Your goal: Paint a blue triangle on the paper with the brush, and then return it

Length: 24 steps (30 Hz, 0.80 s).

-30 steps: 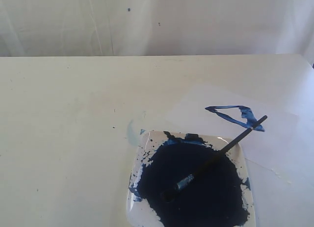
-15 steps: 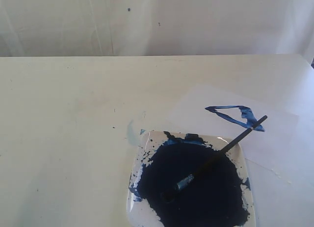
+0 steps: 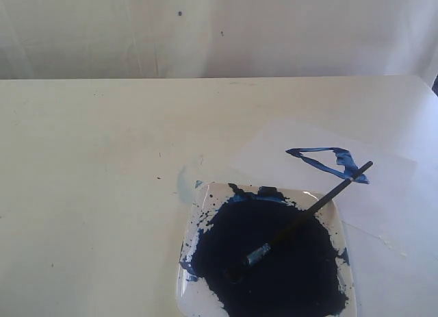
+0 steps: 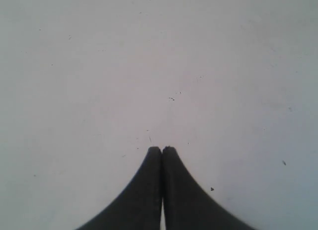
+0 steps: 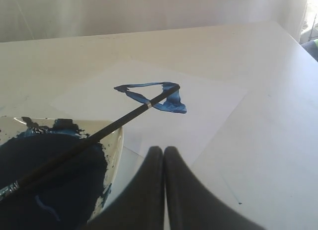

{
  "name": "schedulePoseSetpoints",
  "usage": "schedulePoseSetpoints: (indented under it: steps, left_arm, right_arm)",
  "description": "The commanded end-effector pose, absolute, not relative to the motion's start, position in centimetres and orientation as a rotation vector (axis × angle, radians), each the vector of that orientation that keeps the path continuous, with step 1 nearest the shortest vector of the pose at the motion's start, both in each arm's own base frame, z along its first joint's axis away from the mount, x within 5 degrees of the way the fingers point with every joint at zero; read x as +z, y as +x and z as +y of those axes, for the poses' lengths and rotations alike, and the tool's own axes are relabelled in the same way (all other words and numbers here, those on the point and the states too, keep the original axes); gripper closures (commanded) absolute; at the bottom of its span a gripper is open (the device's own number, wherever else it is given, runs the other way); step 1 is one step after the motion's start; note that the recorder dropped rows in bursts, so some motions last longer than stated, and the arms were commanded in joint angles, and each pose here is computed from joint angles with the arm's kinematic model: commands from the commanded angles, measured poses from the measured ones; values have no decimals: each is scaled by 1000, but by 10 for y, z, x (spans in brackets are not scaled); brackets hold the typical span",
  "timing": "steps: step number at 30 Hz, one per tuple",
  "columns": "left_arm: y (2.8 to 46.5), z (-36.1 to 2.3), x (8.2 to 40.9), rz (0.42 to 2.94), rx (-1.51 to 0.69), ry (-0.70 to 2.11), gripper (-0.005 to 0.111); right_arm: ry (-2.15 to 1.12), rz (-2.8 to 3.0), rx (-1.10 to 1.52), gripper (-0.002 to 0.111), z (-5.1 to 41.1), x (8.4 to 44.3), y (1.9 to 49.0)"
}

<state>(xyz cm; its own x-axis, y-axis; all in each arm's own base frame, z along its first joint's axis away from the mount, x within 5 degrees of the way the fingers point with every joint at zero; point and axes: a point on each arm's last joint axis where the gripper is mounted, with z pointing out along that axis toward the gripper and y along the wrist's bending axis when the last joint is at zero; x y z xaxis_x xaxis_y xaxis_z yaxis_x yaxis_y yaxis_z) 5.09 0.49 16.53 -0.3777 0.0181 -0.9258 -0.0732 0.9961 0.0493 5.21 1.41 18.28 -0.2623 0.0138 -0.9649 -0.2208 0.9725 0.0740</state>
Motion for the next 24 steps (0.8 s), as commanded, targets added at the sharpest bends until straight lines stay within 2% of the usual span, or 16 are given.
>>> schedulePoseSetpoints:
  steps: [1, 9, 24]
  left_arm:
    - [50, 6, 164, 1965, 125, -24, 107]
    - [50, 6, 164, 1967, 166, 20, 107]
    - [51, 3, 164, 1955, 2, -120, 107]
  right_arm:
    - [-149, 1818, 230, 108, 14, 183, 52]
    - [-149, 1818, 230, 108, 14, 183, 52]
    - [-149, 1818, 230, 108, 14, 183, 52]
